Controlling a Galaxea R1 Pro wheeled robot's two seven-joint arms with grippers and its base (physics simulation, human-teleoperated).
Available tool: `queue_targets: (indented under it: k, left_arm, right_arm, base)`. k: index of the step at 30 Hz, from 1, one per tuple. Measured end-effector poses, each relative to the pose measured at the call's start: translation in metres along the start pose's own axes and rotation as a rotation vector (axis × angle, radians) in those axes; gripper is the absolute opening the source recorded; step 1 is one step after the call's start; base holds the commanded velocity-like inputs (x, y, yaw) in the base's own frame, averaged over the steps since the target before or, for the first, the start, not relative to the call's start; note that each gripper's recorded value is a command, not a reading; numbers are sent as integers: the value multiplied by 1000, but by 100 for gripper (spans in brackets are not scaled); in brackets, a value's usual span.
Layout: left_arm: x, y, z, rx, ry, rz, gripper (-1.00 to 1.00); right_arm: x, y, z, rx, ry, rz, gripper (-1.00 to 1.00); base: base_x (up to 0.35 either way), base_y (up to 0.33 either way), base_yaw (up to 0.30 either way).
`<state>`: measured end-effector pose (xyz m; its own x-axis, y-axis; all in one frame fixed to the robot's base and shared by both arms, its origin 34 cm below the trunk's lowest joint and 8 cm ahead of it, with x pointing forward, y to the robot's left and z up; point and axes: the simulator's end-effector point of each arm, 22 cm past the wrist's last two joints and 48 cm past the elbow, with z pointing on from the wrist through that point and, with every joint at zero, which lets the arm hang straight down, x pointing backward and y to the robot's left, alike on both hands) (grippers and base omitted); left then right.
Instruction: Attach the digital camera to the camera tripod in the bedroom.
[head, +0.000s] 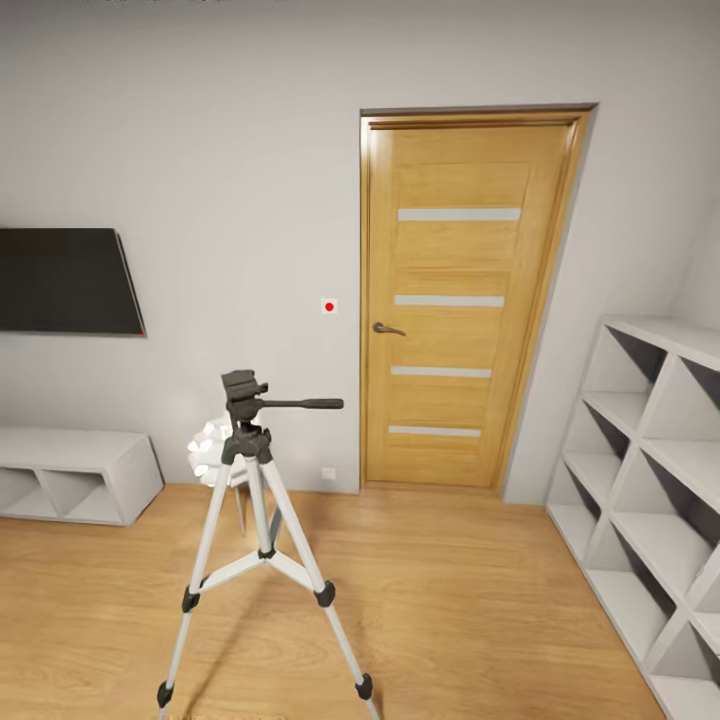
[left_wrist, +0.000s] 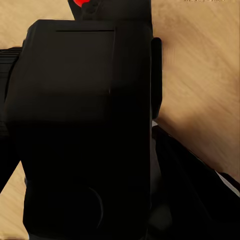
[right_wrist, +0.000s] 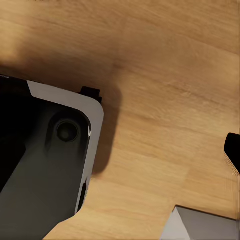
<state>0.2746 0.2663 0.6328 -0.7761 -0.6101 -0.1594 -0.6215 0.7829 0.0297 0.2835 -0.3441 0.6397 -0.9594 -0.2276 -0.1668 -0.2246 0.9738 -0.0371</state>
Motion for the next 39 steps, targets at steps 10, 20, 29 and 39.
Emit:
queue_targets:
  k: [10,20,29,39]
  left_arm:
    - [5,-8,-1,17,6,7,-100]
    - [12,-33,-3,106,19,12,-100]
    - [11,-33,-3,110,15,10,-100]
    - [10,-33,-3,109,13,9,-100]
  right_arm:
    - [0,-1,0,2,0,1,100]
    - [0,-6,0,24,0,3,100]
    - [0,-6,0,25,1,4,100]
    - [0,-5,0,25,2,4,100]
  base:
    - [0,0,269]
    - [0,0,269]
    - [0,0,269]
    - [0,0,269]
